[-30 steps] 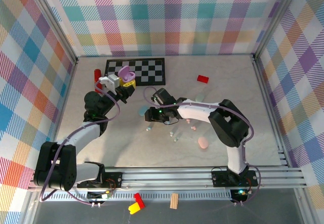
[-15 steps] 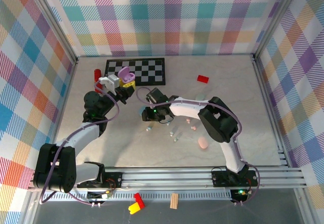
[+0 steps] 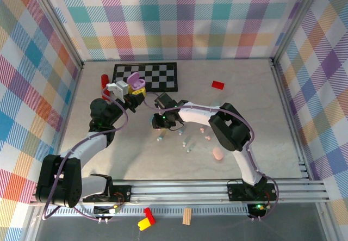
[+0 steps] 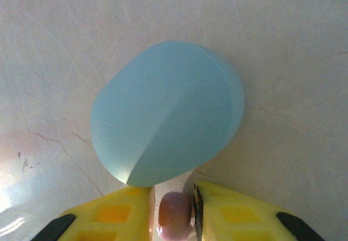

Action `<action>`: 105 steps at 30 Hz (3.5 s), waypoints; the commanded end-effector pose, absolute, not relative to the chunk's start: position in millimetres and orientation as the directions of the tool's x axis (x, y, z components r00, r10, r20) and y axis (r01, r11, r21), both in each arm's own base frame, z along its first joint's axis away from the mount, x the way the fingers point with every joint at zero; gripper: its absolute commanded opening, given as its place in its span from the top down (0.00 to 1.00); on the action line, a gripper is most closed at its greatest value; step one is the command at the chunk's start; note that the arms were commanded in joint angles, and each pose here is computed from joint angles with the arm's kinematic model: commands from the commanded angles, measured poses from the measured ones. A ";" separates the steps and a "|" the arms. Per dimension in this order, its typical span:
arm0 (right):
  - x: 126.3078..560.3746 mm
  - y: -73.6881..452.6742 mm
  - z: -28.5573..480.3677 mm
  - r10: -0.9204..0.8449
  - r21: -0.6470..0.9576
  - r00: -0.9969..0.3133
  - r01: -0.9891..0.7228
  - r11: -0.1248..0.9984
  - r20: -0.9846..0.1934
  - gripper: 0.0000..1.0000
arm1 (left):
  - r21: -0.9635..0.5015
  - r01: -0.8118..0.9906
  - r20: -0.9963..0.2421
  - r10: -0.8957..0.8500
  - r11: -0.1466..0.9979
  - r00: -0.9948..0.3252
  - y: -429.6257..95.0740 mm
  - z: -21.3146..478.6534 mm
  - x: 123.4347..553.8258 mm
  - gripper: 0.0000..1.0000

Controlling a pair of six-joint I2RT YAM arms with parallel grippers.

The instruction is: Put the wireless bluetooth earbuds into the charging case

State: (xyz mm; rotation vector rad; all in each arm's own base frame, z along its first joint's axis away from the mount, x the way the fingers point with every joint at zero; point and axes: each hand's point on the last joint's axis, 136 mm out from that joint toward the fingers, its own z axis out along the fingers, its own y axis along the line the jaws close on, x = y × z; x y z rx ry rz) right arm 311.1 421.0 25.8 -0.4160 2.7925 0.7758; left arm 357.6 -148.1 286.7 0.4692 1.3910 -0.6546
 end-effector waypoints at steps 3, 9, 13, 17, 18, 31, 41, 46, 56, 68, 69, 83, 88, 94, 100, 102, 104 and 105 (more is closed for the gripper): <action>306.9 414.8 25.0 -0.257 0.421 -0.927 -0.356 0.834 -0.273 0.78 | -0.050 0.673 -0.986 -0.143 0.738 0.084 -143.9 294.3 351.6 0.65; 315.0 399.6 54.0 -0.283 0.402 -0.899 -0.408 0.820 -0.335 0.78 | -0.047 0.670 -0.986 -0.142 0.741 0.087 -143.1 294.1 349.0 0.65; 324.0 372.5 68.2 -0.269 0.391 -0.896 -0.403 0.827 -0.353 0.78 | -0.044 0.670 -0.986 -0.138 0.741 0.088 -142.9 293.5 347.2 0.65; 334.9 335.3 65.0 -0.247 0.361 -0.903 -0.374 0.855 -0.351 0.78 | -0.049 0.673 -0.987 -0.140 0.738 0.083 -143.4 290.5 345.9 0.65; 338.1 324.5 61.2 -0.239 0.354 -0.908 -0.361 0.863 -0.344 0.78 | -0.049 0.673 -0.987 -0.141 0.738 0.083 -143.2 290.1 345.6 0.65; 362.5 265.6 26.3 -0.352 0.168 -0.889 -0.411 0.896 -0.293 0.78 | -0.059 0.682 -0.988 -0.140 0.729 0.064 -145.0 280.7 341.9 0.65; 372.7 265.8 22.5 -0.385 0.122 -0.882 -0.429 0.895 -0.272 0.73 | -0.061 0.673 -0.989 -0.136 0.737 0.059 -143.7 276.8 343.8 0.65; 374.9 262.2 35.9 -0.353 0.100 -0.883 -0.400 0.911 -0.309 0.58 | -0.061 0.664 -0.989 -0.135 0.745 0.060 -142.4 275.9 347.3 0.65; 373.4 264.1 61.1 -0.373 -0.109 -0.842 -0.359 0.927 -0.390 0.53 | -0.075 0.591 -0.990 -0.133 0.803 0.054 -127.6 273.9 362.2 0.65; 374.4 270.1 54.7 -0.512 -0.380 -0.779 -0.379 0.844 -0.360 0.60 | -0.155 0.426 -0.983 -0.184 0.891 0.027 -73.0 270.6 381.5 0.65; 374.5 270.8 53.0 -0.521 -0.390 -0.777 -0.384 0.837 -0.353 0.61 | -0.153 0.431 -0.983 -0.182 0.889 0.025 -74.1 270.5 381.2 0.65; 373.6 271.1 32.2 -0.559 -0.424 -0.778 -0.420 0.802 -0.286 0.65 | -0.149 0.452 -0.985 -0.174 0.879 0.014 -78.0 266.2 379.5 0.65; 372.4 269.9 26.4 -0.564 -0.429 -0.783 -0.428 0.795 -0.264 0.66 | -0.146 0.462 -0.985 -0.171 0.875 0.011 -79.7 265.4 379.1 0.66; 371.0 265.7 26.8 -0.567 -0.445 -0.786 -0.428 0.786 -0.247 0.73 | -0.146 0.467 -0.985 -0.170 0.872 0.010 -80.7 264.8 378.7 0.66; 369.2 262.5 27.0 -0.557 -0.447 -0.798 -0.422 0.789 -0.229 0.77 | -0.146 0.476 -0.985 -0.170 0.867 0.008 -82.2 264.7 377.5 0.66; 369.4 261.8 26.8 -0.553 -0.443 -0.802 -0.420 0.792 -0.228 0.78 | -0.145 0.480 -0.985 -0.170 0.865 0.009 -82.7 264.7 376.8 0.66; 369.3 262.7 27.3 -0.552 -0.438 -0.801 -0.421 0.794 -0.231 0.79 | -0.144 0.483 -0.986 -0.169 0.864 0.009 -83.4 265.3 376.3 0.66; 369.3 263.6 28.6 -0.553 -0.433 -0.799 -0.422 0.796 -0.238 0.79 | -0.142 0.485 -0.986 -0.168 0.863 0.010 -83.7 265.3 375.8 0.66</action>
